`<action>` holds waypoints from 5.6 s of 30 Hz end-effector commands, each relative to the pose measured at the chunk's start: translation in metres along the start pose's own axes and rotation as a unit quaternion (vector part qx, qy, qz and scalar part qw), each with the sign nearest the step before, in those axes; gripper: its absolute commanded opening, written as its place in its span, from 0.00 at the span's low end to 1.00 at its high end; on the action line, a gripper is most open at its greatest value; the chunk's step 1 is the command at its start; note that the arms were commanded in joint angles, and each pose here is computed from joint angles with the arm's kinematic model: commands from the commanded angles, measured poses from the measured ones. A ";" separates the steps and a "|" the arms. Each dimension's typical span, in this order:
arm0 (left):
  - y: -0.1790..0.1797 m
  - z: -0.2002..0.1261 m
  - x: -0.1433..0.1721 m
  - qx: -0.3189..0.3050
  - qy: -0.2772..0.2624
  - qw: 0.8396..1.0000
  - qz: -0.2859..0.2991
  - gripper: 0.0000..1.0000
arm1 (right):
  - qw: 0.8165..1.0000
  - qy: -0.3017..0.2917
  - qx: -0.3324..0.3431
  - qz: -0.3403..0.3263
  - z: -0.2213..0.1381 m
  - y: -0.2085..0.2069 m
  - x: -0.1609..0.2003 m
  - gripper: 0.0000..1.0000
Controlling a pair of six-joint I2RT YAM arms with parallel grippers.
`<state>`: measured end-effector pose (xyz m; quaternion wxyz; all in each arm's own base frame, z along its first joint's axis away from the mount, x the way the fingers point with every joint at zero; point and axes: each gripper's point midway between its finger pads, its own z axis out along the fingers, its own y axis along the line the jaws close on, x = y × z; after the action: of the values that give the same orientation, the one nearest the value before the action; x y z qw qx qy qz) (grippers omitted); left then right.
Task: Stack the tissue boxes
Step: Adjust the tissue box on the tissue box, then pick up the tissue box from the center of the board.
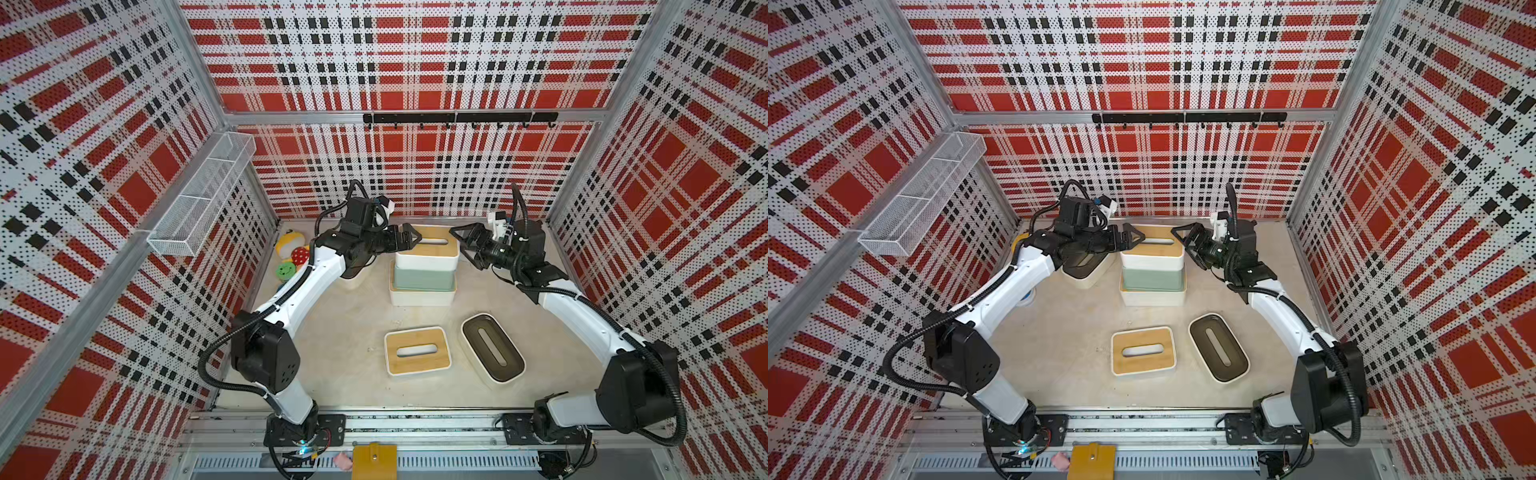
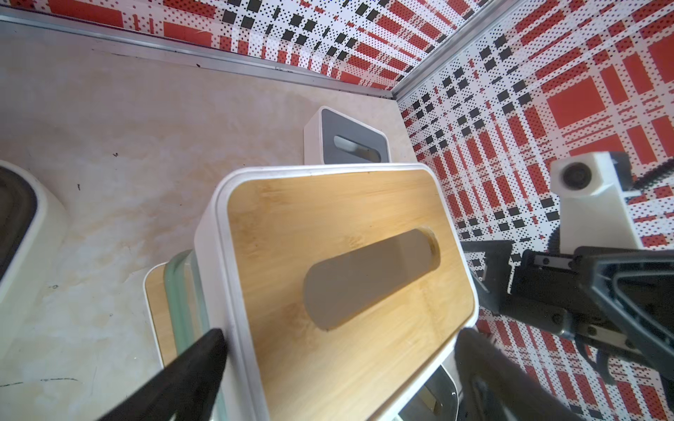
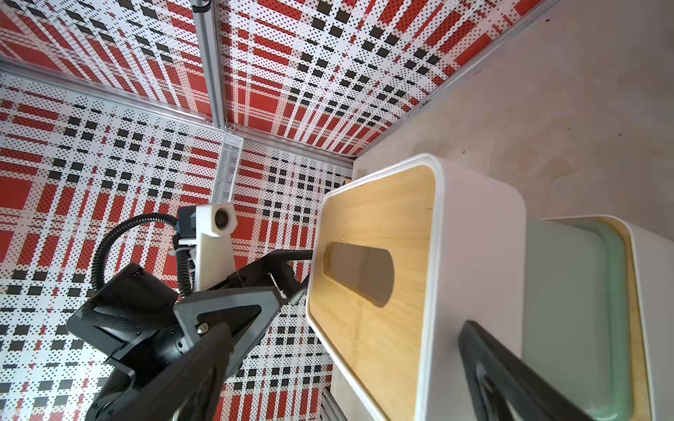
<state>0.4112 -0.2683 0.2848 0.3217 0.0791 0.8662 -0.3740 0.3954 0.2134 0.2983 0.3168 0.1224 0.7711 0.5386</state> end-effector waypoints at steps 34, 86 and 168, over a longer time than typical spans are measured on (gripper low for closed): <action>-0.032 -0.017 0.009 0.045 0.001 0.999 0.025 1.00 | 0.999 0.018 -0.034 -0.018 0.006 0.020 0.013 1.00; -0.002 -0.079 -0.005 0.023 -0.063 0.998 -0.006 1.00 | 0.999 -0.003 0.001 -0.049 -0.006 0.017 -0.013 1.00; 0.049 0.013 0.256 -0.073 0.244 0.829 0.497 0.68 | 0.993 0.038 0.039 -0.100 -0.131 -0.064 0.122 0.99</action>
<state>0.2248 -0.2642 0.0757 0.2097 0.5722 0.7893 -0.0746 0.2292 0.1534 0.2193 0.3191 0.0470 0.8217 0.4699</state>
